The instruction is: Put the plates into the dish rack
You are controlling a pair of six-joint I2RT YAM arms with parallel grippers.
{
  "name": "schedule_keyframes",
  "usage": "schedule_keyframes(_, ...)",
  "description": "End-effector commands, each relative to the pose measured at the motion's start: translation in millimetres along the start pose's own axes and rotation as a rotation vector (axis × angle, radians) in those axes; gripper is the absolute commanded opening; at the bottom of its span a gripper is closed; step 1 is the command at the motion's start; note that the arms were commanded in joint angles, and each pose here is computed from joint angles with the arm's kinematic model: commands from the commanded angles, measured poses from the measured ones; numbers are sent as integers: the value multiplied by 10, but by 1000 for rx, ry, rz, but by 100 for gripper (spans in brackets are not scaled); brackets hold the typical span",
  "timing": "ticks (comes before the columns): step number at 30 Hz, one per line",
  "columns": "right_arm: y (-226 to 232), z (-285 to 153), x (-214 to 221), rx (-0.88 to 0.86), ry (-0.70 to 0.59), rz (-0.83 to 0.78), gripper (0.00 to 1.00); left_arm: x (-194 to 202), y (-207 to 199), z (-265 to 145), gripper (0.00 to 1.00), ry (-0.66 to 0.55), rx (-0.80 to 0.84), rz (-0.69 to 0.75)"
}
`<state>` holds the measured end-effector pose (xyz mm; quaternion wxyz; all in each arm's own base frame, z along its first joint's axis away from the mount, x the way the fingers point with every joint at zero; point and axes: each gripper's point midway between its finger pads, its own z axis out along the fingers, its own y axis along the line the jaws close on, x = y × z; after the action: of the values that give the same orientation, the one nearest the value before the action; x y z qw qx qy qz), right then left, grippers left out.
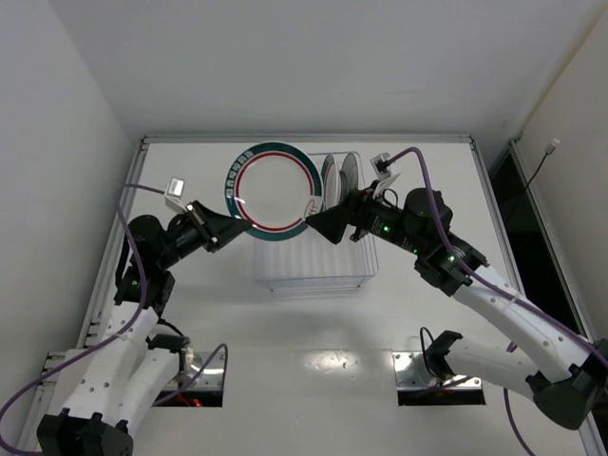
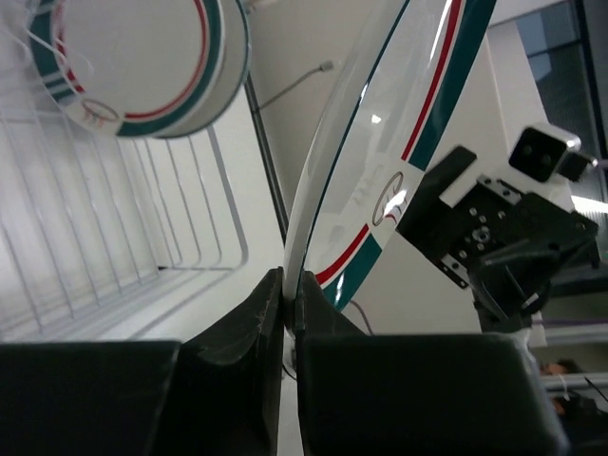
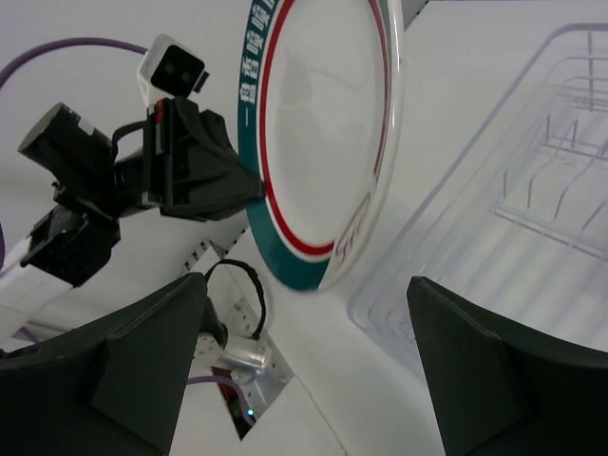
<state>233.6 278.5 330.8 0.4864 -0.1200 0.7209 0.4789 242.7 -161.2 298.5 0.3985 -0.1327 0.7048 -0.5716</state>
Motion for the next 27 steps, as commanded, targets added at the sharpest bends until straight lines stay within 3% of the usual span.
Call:
schedule_keyframes(1,85,80,-105,-66,-59,1,84,127,-415,-56,0,19,169,7)
schedule_keyframes(6,-19,121,-20,-52,-54,25,82,265,-571,-116,0,42,231,-9)
schedule_keyframes(9,-87,146,11,-42,-55,37,72,324,-666,-149,0,58,264,-2)
schedule_keyframes(10,-69,148,-17,-50,-66,33,64,364,-708,-161,0,77,281,-4)
schedule_keyframes(11,-65,148,-17,-50,-66,44,30,373,-775,-175,0,81,301,7)
schedule_keyframes(13,-63,151,-48,-49,-80,41,0,400,-744,-174,0,97,282,12)
schedule_keyframes(14,-99,154,-42,-31,-81,45,0,403,-715,-168,3,98,265,50)
schedule_keyframes(16,-209,70,-153,62,-129,62,0,411,-561,-139,23,98,188,73)
schedule_keyframes(17,-311,55,-165,125,-134,70,0,439,-342,-128,38,116,71,98)
schedule_keyframes(18,-396,-23,-404,221,-207,50,0,316,-142,-100,67,52,-51,115)
schedule_keyframes(20,-672,-153,-348,415,-162,27,0,321,318,-241,86,47,-315,113)
schedule_keyframes(23,-1049,-329,-547,712,-188,-36,0,53,692,-497,91,-49,-592,225)
schedule_keyframes(27,-1244,-399,-602,923,-146,-105,0,-199,864,-753,94,-148,-783,304)
